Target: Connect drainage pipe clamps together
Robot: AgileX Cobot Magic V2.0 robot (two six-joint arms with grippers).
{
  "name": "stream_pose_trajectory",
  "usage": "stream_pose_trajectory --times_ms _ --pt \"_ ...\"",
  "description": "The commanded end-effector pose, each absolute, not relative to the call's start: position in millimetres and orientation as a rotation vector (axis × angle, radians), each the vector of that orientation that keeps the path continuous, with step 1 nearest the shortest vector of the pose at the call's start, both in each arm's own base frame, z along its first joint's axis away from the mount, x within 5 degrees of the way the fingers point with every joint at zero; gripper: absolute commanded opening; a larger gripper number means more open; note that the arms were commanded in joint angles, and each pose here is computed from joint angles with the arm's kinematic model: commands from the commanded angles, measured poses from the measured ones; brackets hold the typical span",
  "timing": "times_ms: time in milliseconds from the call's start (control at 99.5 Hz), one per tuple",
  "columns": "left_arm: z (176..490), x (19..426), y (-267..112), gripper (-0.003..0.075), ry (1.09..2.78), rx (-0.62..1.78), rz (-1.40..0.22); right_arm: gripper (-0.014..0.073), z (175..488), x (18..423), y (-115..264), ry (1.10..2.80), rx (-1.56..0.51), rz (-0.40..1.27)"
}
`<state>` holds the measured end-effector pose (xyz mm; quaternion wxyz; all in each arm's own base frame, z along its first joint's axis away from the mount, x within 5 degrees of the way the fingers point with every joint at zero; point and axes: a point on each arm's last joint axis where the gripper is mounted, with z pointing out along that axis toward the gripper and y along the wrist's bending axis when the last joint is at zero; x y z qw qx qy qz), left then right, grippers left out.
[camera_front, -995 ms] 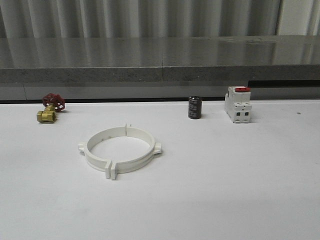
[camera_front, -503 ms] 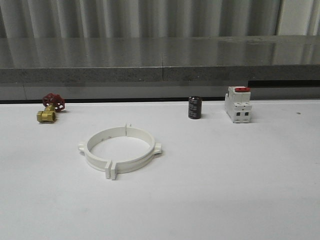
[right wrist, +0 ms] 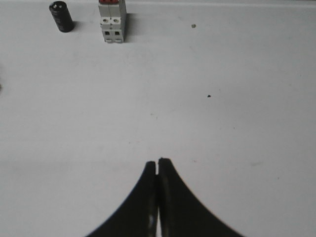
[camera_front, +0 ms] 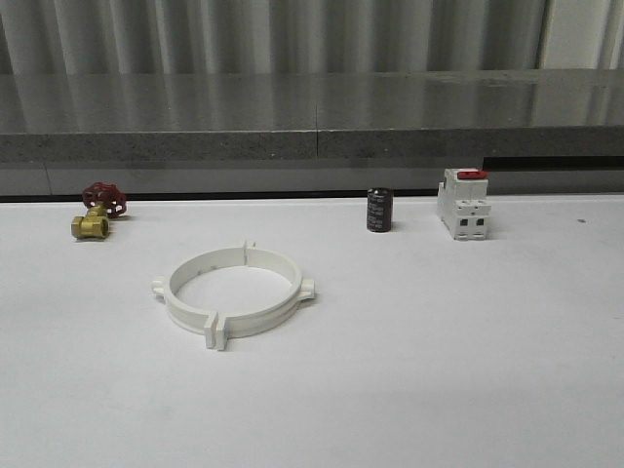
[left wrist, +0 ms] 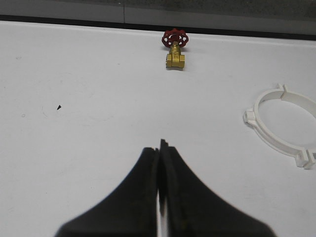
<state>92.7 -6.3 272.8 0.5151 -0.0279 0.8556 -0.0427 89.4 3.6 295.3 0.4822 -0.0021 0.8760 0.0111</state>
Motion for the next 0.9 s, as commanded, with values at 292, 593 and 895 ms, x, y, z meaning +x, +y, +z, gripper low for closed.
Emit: stream_pose_trajectory --times_ms 292,593,895 --pt "286.4 95.5 -7.9 -0.0020 1.974 -0.064 -0.131 -0.0067 275.2 64.7 1.5 1.704 0.000 0.030" --pt "286.4 95.5 -7.9 -0.0020 1.974 -0.064 -0.131 -0.0067 234.7 48.7 0.1 1.521 0.018 0.009" --pt "286.2 95.4 -7.9 -0.0021 1.976 -0.065 -0.130 -0.0067 215.2 53.5 -0.8 1.438 0.068 0.054"
